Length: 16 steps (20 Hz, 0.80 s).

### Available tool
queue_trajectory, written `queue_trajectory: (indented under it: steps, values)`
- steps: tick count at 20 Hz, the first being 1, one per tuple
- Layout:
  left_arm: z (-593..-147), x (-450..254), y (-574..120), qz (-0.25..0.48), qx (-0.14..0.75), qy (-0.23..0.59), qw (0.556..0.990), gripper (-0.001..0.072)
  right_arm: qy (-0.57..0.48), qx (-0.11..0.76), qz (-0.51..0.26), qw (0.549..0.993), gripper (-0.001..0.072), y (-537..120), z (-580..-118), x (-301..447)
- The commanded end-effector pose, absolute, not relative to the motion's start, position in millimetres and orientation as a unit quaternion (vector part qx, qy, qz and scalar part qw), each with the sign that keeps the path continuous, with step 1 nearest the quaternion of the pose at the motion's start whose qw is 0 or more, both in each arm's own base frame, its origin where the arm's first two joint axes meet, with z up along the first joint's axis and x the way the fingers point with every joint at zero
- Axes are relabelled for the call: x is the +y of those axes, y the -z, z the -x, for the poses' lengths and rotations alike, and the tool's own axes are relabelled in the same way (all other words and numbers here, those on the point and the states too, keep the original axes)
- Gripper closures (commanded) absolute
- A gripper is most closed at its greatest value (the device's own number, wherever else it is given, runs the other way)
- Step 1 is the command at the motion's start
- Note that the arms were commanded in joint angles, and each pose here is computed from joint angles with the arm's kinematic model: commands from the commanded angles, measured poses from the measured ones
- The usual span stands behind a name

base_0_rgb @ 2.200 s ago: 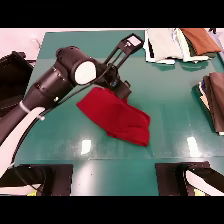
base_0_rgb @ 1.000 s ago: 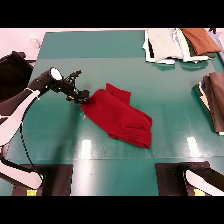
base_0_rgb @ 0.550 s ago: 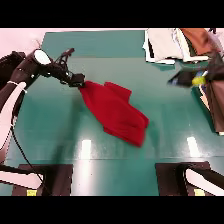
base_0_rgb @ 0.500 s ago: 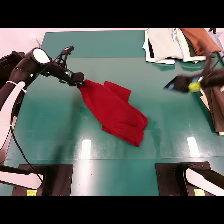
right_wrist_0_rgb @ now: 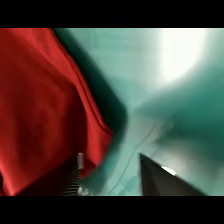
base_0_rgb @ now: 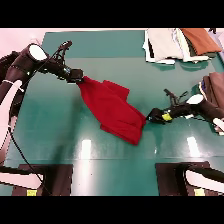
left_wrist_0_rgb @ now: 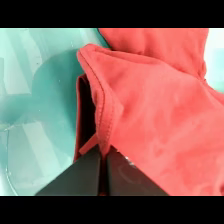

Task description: Fold the shirts.

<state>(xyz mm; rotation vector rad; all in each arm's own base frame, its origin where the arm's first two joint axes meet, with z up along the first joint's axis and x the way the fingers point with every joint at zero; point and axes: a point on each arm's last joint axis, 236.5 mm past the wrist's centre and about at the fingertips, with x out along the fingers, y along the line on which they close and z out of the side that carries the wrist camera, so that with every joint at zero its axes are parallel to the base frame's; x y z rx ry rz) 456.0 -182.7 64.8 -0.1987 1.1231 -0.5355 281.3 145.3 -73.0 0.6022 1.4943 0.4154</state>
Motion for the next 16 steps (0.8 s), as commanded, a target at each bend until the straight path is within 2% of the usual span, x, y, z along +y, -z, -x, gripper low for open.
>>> queue_trajectory:
  steps: [1, 2, 3, 5, 7, 10, 12, 16]
  values:
    - [-455, -182, -66, 0.093, 0.526, 0.251, 0.807, 0.0682, -0.203, 0.667, -0.239, 0.676, 0.0476, 88, -295, 174]
    - [-455, -182, -66, 0.092, 0.526, 0.251, 0.807, 0.0682, -0.209, 0.663, -0.226, 0.682, 0.055, 87, -302, 180]
    - [-455, -182, -71, 0.092, 0.521, 0.251, 0.811, 0.0683, -0.216, 0.659, -0.208, 0.69, 0.0695, 85, -308, 181]
    - [-456, -181, -99, 0.094, 0.492, 0.252, 0.828, 0.0683, -0.229, 0.638, -0.17, 0.715, 0.0694, 63, -327, 176]
    - [-453, -178, -157, 0.083, 0.433, 0.259, 0.859, 0.0683, -0.237, 0.583, -0.136, 0.765, 0.0695, 9, -355, 161]
    - [-424, -169, -279, 0.058, 0.307, 0.27, 0.911, 0.0683, -0.238, 0.435, -0.11, 0.861, 0.0695, -133, -387, 132]
    - [-380, -162, -367, 0.046, 0.207, 0.279, 0.937, 0.0683, -0.234, 0.324, -0.09, 0.912, 0.0696, -239, -379, 113]
    - [-276, -142, -491, 0.036, 0.031, 0.284, 0.958, 0.0684, -0.222, 0.167, -0.036, 0.96, 0.0696, -388, -317, 93]
